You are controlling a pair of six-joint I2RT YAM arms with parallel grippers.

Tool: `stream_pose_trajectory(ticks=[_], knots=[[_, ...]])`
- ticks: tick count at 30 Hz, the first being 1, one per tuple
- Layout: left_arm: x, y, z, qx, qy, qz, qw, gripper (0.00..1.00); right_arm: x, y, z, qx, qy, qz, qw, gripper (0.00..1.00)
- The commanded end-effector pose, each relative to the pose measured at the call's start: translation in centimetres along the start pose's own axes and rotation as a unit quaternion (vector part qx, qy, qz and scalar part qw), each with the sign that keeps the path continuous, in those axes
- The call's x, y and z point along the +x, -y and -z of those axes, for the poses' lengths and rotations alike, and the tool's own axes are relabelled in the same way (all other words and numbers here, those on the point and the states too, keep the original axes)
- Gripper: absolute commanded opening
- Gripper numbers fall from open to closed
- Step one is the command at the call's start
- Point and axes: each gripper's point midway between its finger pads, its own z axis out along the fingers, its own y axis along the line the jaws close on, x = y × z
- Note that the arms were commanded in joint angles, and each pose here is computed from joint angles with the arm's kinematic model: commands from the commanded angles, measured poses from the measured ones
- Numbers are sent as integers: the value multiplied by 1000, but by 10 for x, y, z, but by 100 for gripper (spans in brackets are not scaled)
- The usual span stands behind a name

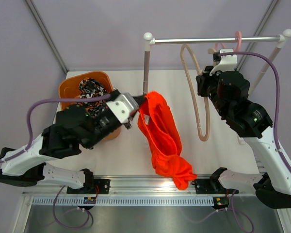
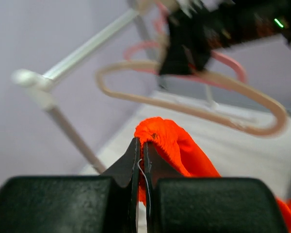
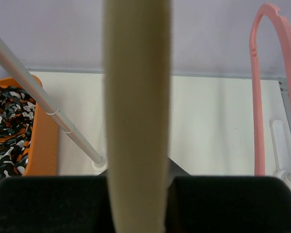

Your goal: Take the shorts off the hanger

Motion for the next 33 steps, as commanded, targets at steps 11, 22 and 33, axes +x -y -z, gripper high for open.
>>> stream_pose_trajectory(ticks=[11, 22, 33], knots=[[-148, -232, 79, -396, 130, -31, 908, 0, -19, 13, 12, 21, 27, -4, 999, 0], [-70, -356, 80, -478, 101, 56, 870, 0, -2, 9, 12, 6, 0, 8, 1000, 0], [141, -431, 74, -554, -37, 252, 793, 0, 3, 9, 13, 3, -5, 12, 1000, 0]])
